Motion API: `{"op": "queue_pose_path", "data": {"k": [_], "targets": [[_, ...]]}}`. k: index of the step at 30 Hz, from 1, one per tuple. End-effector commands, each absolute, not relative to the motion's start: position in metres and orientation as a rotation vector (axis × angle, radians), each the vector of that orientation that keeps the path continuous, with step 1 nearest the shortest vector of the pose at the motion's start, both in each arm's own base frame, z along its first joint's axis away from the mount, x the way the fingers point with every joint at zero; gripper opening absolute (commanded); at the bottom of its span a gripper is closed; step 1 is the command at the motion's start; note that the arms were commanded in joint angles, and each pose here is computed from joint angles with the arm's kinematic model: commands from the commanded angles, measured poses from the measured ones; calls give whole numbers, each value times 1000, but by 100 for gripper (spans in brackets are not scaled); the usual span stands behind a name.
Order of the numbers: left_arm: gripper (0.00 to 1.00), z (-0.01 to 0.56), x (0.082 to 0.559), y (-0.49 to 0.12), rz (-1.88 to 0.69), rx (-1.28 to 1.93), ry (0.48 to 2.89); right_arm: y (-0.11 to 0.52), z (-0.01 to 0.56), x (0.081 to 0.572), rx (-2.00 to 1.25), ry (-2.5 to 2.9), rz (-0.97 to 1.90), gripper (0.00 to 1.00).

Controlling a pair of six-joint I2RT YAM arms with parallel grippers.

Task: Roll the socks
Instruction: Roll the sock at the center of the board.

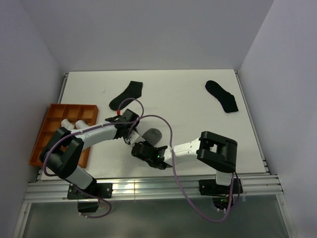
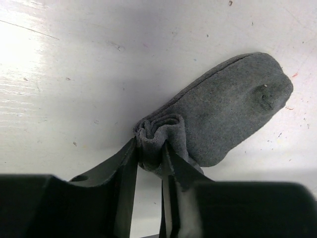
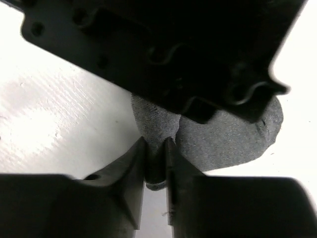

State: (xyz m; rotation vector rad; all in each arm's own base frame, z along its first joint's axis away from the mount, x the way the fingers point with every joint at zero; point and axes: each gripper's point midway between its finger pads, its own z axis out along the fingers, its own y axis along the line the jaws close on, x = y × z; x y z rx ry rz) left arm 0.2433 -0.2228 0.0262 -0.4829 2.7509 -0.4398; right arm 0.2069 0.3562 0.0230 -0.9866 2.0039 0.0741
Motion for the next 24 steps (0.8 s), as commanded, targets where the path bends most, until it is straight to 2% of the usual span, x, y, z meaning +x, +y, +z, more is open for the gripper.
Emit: {"op": "queue_pose_path", "data": {"k": [1, 3, 6, 11, 13, 15, 24], "targets": [[31, 25, 236, -219, -405, -451, 2794, 359, 17, 213, -972, 1988, -1, 22], [35, 28, 237, -218, -419, -464, 2780, 357, 16, 213, -967, 1995, -2, 9], [46, 34, 242, -213, -463, -497, 2729, 360, 26, 210, -930, 2018, 110, 0], [65, 50, 257, -202, -568, -570, 2620, 361, 39, 201, -891, 2098, 394, 0], [69, 56, 261, -201, -591, -584, 2586, 361, 43, 200, -877, 2119, 479, 0], [70, 66, 266, -199, -634, -608, 2527, 365, 48, 189, -874, 2146, 644, 0], [72, 97, 266, -189, -778, -619, 2331, 355, 43, 196, -739, 2296, 1152, 0]]}}
